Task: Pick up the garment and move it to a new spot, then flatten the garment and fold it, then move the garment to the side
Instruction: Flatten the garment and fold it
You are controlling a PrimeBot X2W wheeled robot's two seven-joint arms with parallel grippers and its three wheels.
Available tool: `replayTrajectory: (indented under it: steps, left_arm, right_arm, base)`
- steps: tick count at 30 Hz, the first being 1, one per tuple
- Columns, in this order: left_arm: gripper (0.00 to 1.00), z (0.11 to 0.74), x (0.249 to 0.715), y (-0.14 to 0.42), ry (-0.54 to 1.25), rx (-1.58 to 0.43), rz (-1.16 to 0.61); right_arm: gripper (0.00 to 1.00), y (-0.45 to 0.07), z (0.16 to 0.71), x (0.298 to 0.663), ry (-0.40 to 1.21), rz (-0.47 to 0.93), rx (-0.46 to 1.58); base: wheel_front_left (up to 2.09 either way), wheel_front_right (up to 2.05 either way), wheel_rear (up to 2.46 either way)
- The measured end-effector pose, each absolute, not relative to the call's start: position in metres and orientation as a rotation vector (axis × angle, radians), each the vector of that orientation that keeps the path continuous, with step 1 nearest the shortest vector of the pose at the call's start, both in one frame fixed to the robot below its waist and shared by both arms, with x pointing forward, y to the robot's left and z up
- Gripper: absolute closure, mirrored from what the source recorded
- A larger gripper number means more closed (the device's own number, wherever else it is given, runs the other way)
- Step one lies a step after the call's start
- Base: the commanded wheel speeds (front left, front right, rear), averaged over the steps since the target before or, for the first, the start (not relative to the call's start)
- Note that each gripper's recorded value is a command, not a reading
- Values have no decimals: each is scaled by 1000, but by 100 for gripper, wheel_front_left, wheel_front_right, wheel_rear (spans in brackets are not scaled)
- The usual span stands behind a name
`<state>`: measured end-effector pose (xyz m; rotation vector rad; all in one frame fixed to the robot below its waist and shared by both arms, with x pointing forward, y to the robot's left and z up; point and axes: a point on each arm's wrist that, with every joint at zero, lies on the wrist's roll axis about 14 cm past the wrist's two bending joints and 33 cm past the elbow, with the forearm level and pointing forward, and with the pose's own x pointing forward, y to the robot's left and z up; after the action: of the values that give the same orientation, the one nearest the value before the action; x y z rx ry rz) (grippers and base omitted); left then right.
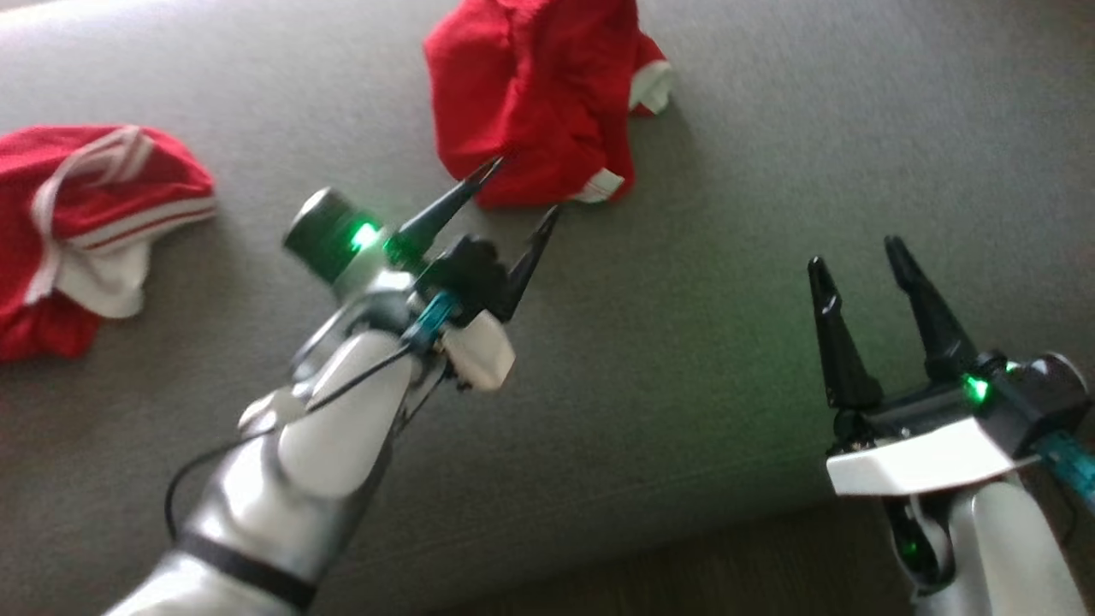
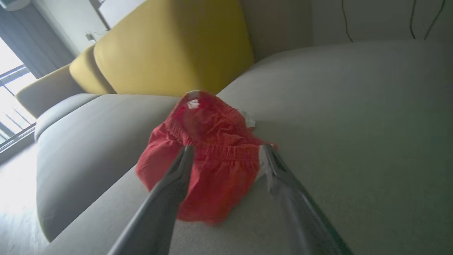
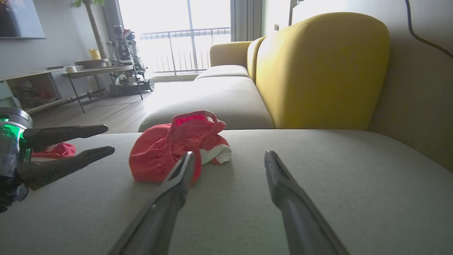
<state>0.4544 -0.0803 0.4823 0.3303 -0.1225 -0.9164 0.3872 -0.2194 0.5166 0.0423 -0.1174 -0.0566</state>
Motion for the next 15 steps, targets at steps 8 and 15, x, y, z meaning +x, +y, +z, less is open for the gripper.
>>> replayTrajectory:
  steps: [8, 15]
  left_arm:
    - [0, 452, 465, -138, -108, 505, -1138]
    - [0, 428, 477, -154, -65, 720, -1210]
  right_arm:
    - [0, -241, 502, 394, -75, -120, 29]
    - [0, -249, 495, 396, -54, -142, 24]
  base:
    - [0, 0, 0]
    - [0, 0, 0]
